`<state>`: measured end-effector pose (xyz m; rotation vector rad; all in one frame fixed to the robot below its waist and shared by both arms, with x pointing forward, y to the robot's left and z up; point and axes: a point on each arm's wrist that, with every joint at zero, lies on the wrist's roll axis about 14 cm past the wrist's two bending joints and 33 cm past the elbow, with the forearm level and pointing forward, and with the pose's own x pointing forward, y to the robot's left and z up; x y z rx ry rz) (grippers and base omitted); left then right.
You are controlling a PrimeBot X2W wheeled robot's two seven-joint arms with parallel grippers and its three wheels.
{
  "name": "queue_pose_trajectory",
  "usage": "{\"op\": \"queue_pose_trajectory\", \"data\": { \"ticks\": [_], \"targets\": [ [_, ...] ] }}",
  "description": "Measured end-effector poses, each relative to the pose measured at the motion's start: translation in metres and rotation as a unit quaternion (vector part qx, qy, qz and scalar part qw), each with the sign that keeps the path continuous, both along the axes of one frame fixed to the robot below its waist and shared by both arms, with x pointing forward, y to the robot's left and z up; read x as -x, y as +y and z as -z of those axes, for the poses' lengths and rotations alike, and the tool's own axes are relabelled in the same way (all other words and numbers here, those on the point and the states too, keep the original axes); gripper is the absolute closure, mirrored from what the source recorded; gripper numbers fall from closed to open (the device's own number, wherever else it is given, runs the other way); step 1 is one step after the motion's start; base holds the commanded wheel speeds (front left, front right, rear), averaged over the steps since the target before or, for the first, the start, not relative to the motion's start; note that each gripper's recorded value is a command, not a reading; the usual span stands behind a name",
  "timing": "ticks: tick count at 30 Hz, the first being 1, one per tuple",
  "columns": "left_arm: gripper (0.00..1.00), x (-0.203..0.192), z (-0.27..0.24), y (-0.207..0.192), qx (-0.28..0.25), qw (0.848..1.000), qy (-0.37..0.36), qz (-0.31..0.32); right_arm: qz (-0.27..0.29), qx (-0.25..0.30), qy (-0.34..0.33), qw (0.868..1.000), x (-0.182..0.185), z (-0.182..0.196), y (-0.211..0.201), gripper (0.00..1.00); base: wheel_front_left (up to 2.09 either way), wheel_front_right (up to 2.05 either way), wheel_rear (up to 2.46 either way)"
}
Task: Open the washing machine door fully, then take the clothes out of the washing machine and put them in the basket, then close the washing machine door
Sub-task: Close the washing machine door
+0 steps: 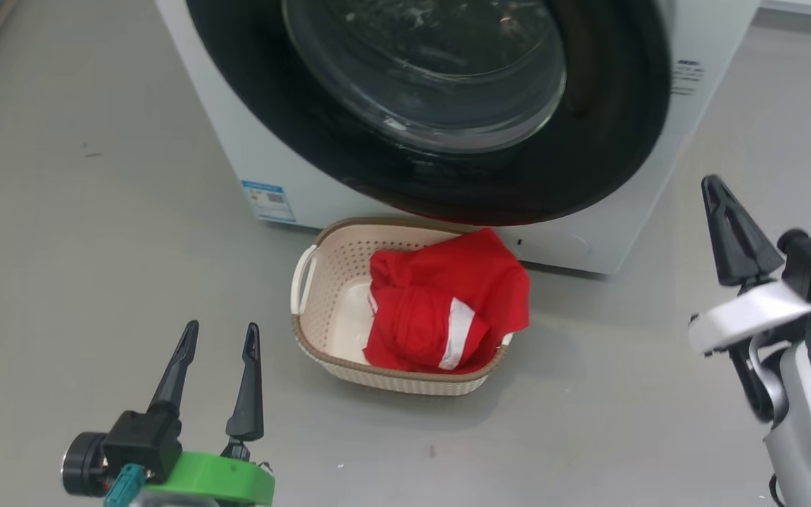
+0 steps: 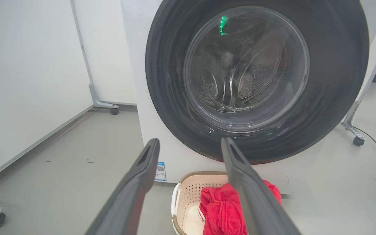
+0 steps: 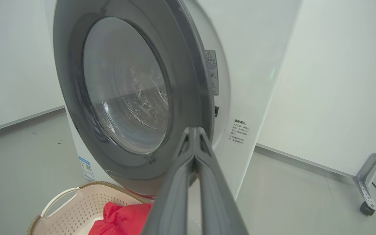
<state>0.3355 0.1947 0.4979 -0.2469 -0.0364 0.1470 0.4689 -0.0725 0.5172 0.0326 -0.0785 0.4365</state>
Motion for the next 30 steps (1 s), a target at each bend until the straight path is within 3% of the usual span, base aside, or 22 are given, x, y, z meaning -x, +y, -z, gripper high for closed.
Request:
{"op": "queue_pose_trajectory", "data": {
  "ticks": [14, 30],
  "targets": [
    [0.0, -0.008, -0.012, 0.032, -0.017, 0.998, -0.011, -0.053, -0.079, -0.013, -0.012, 0.997, -0.072, -0.02, 0.067, 1.0, 0.0, 0.0, 0.0],
    [0.0, -0.003, -0.005, 0.056, -0.037, 0.995, 0.012, -0.096, -0.116, -0.043, 0.029, 0.992, -0.115, 0.0, 0.111, 1.0, 0.0, 0.0, 0.0]
  ]
}}
